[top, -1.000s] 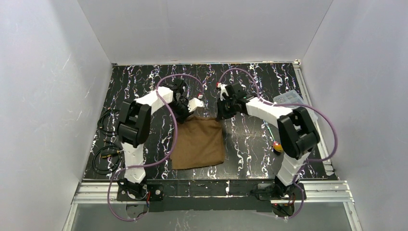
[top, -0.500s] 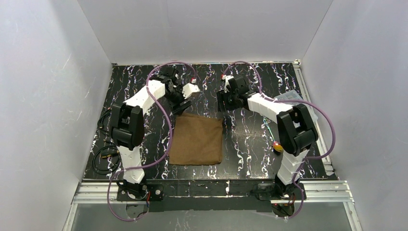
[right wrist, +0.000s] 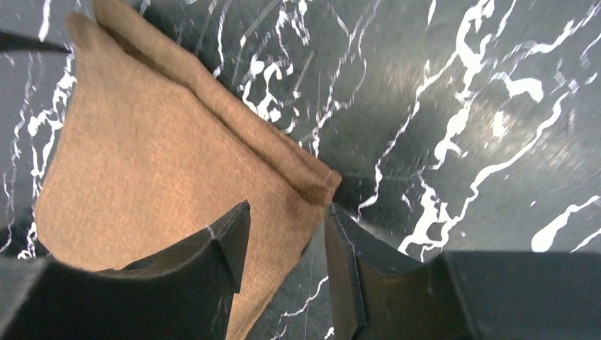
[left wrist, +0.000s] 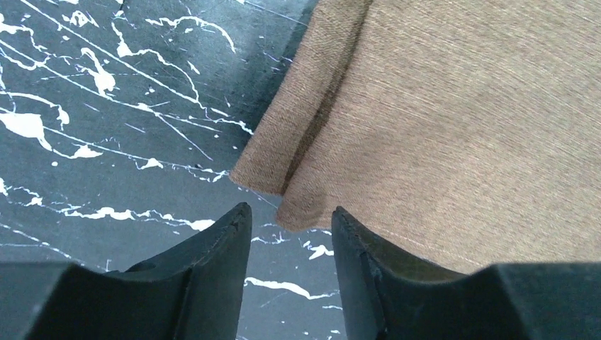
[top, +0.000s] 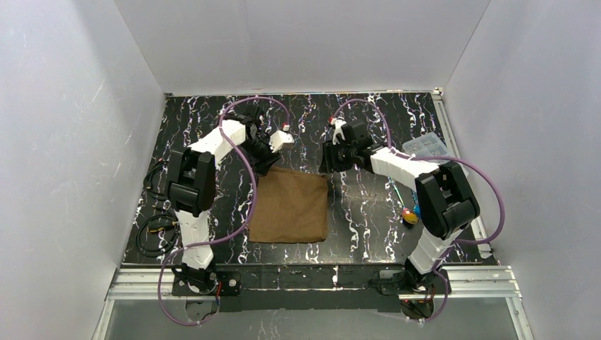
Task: Fold the napkin into a case and place the utensils inside
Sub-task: Turn over the upper triangle folded napkin at the center of the board.
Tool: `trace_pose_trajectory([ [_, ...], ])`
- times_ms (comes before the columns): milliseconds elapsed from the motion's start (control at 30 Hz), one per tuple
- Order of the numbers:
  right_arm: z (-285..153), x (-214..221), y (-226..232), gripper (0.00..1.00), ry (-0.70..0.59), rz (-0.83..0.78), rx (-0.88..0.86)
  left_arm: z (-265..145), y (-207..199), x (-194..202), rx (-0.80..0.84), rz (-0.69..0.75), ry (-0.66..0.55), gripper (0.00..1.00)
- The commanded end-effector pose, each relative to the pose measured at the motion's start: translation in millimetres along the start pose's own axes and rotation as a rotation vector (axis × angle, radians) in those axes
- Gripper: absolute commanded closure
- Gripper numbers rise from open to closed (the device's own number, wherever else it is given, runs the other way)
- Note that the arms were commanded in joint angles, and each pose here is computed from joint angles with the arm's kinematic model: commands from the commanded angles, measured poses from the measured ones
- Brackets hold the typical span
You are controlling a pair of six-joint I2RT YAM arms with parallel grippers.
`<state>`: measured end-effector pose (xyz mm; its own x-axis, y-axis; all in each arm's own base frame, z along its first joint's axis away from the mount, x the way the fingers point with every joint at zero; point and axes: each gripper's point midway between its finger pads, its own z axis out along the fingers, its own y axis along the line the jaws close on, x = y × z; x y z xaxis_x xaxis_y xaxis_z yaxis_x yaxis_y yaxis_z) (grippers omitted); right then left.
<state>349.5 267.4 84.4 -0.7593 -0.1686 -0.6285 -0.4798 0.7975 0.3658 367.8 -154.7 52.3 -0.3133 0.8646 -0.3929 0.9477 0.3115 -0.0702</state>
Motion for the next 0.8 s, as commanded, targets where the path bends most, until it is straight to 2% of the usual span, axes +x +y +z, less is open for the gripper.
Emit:
trace_pose_trajectory([
  [0,-3.4,7.1,5.4,0.5,-0.009,0.037,-0.028,5.4,7.5,-1.2,-0.01,-0.017,-0.014,0.58],
  [67,-1.3,13.2,2.5,0.5,-0.001,0.047,-0.02,8.8,12.2,-2.0,-0.019,-0.017,-0.017,0.58],
  [133,1.2,16.8,1.4,0.5,0.007,0.054,-0.019,11.9,13.4,-2.2,-0.014,-0.017,-0.014,0.64],
  [233,5.4,18.8,0.3,0.52,0.009,0.065,-0.023,15.8,13.2,-1.2,-0.002,-0.013,-0.012,0.86],
  [267,7.1,19.2,1.0,0.52,0.007,0.069,-0.027,15.6,13.6,-1.8,0.0,-0.015,-0.013,0.97],
  [300,9.0,19.2,1.0,0.53,0.005,0.075,-0.032,15.6,13.0,-2.3,0.004,-0.02,-0.014,1.0],
  [500,17.4,22.8,0.3,0.56,0.017,0.092,-0.039,8.9,6.9,-8.2,0.016,-0.029,-0.041,1.0],
  [767,10.6,26.1,-2.9,0.45,0.01,0.088,-0.009,2.1,8.0,-11.5,-0.003,-0.023,-0.052,1.0],
])
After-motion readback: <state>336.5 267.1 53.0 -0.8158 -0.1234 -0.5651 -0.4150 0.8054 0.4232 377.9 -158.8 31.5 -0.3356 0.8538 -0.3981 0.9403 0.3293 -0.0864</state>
